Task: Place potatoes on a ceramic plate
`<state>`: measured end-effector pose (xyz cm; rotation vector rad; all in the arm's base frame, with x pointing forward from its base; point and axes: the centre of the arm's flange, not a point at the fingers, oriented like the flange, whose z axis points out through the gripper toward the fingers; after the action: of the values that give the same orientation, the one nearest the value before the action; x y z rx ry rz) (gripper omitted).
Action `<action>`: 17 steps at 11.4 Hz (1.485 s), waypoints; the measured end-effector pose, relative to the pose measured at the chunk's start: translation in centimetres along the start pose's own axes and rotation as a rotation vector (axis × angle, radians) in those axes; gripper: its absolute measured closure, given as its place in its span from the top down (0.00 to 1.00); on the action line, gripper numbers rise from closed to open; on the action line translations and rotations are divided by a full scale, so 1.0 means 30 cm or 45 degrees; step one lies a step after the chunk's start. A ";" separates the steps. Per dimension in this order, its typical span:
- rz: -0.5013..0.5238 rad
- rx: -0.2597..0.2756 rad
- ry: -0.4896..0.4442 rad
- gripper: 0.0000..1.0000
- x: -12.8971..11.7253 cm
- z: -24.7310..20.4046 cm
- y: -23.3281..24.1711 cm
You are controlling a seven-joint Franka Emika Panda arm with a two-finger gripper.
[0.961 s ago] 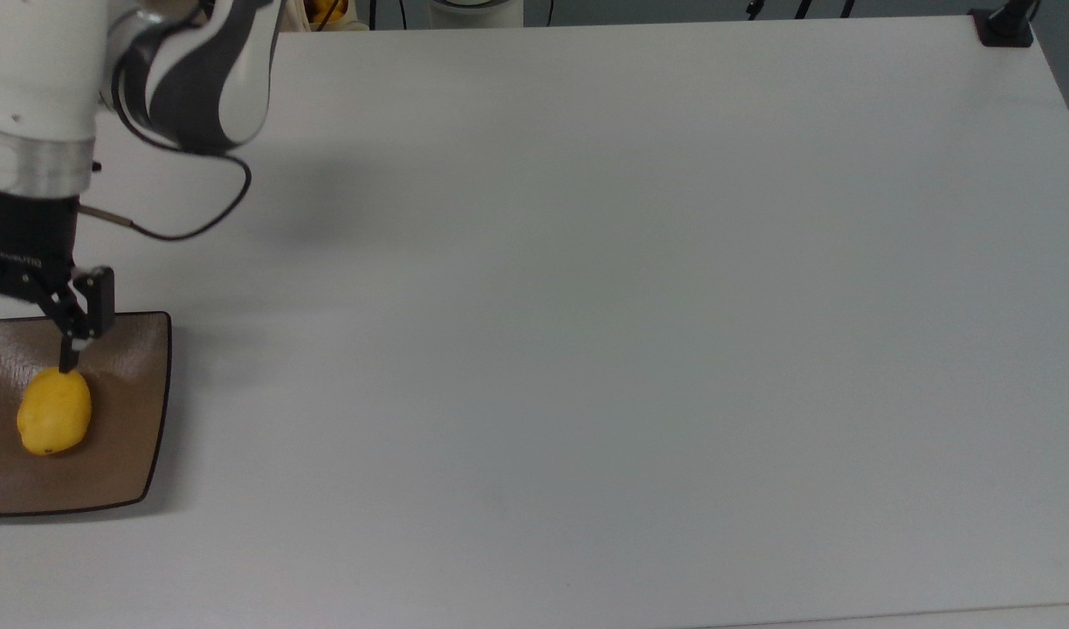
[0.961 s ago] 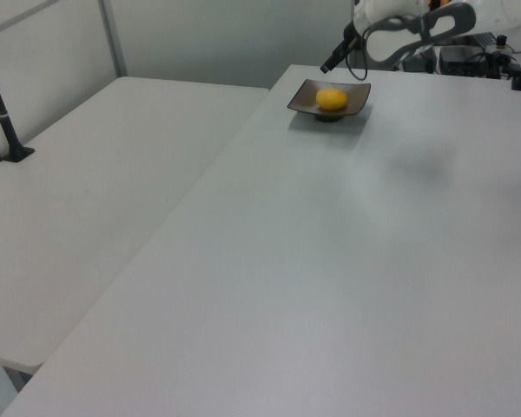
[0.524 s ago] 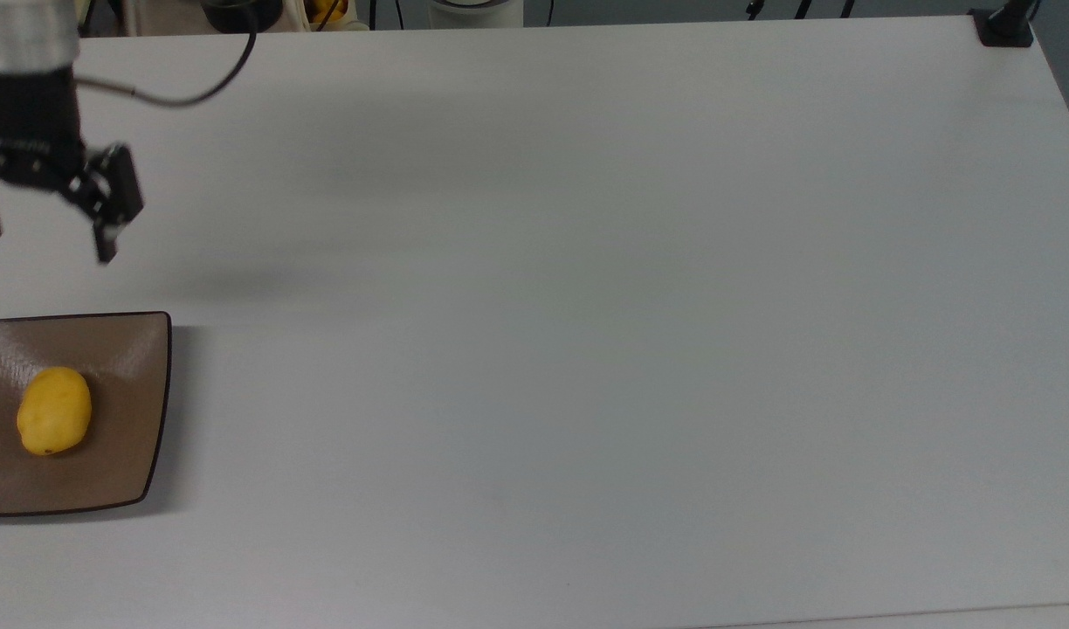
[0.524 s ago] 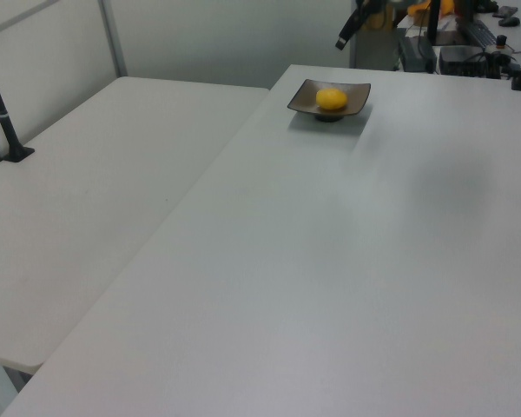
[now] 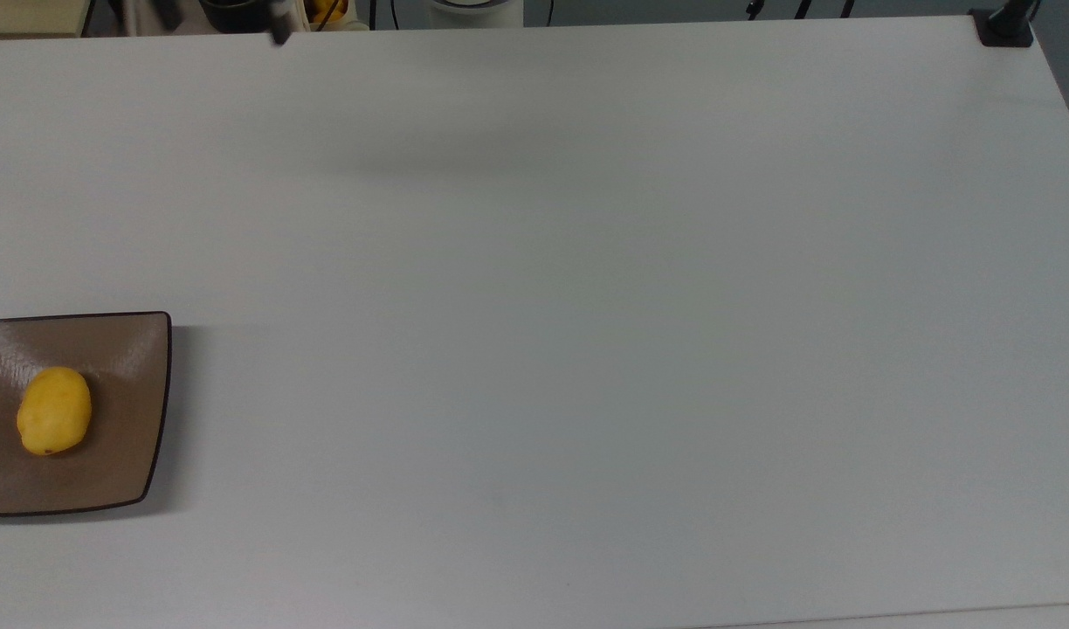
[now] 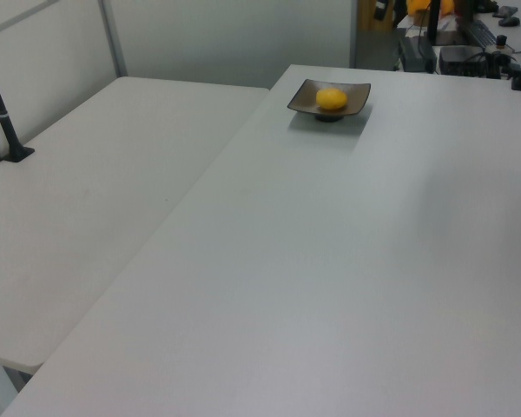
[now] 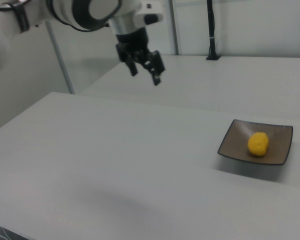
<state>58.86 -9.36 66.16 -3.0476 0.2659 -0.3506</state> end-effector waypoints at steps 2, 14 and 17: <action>-0.043 0.027 -0.128 1.00 -0.128 -0.071 -0.142; -0.367 0.063 -0.245 1.00 -0.321 0.085 -0.575; -0.462 0.072 -0.230 1.00 -0.293 0.129 -0.568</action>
<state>54.12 9.12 61.86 -3.0341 -0.3048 -0.0936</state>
